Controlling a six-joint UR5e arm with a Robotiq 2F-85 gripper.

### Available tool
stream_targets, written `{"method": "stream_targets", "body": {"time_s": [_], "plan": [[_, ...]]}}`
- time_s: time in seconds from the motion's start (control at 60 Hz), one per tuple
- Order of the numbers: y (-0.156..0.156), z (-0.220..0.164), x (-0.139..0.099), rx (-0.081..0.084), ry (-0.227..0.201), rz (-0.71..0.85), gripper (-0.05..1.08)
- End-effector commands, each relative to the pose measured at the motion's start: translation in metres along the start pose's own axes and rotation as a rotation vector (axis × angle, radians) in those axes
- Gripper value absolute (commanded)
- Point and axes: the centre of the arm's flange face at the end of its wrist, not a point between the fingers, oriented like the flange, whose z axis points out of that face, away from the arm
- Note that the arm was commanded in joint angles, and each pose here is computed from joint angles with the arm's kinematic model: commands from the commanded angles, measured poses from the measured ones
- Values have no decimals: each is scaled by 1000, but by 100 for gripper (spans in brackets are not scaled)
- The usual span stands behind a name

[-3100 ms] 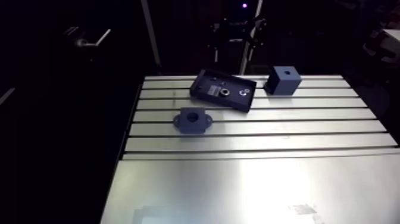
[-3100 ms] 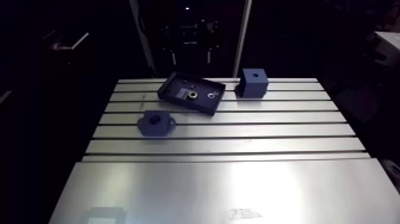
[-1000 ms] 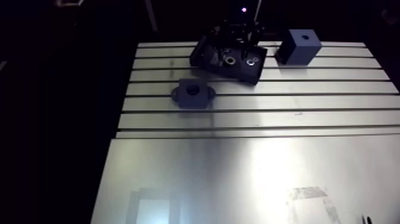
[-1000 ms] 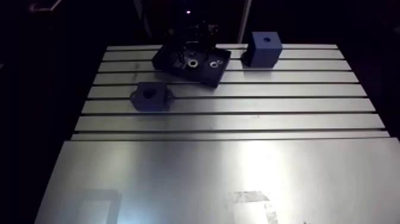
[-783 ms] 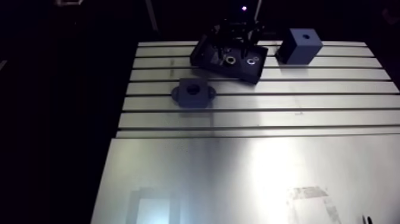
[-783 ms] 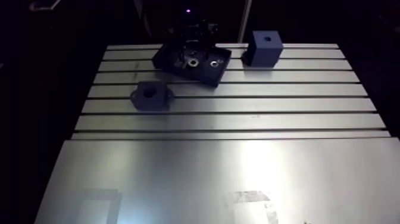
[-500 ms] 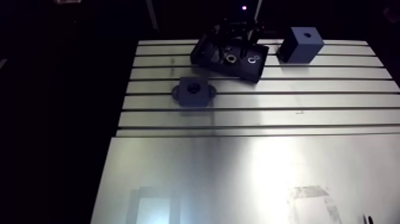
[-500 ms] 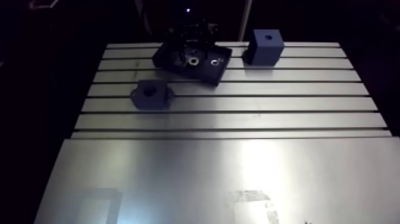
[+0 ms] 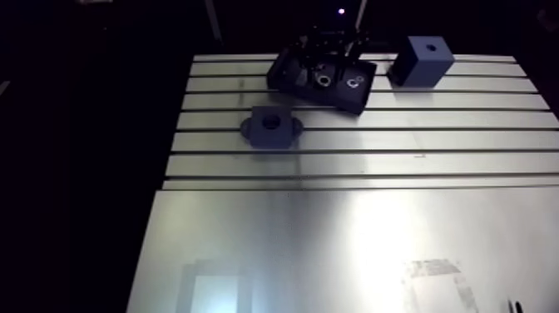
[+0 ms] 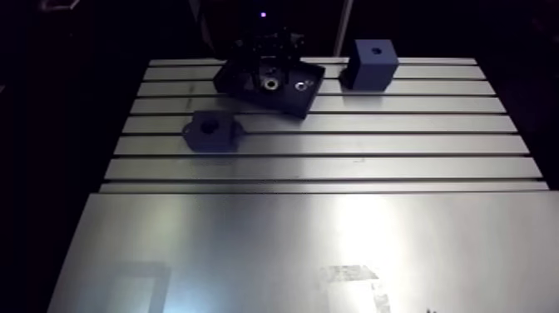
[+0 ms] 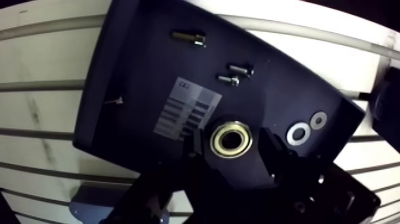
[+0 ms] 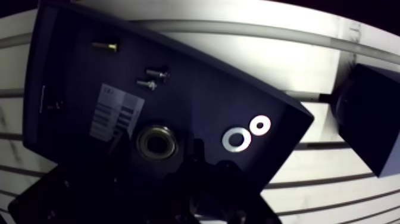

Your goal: Pick up the bearing and press it into the housing until flush.

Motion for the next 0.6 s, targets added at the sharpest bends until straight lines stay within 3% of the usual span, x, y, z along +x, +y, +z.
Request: {"method": "stream_targets", "body": {"time_s": [0.017, 0.6], "plan": [[-1, 0, 0, 0, 0, -2, 46], [-1, 0, 0, 0, 0, -2, 52]]}}
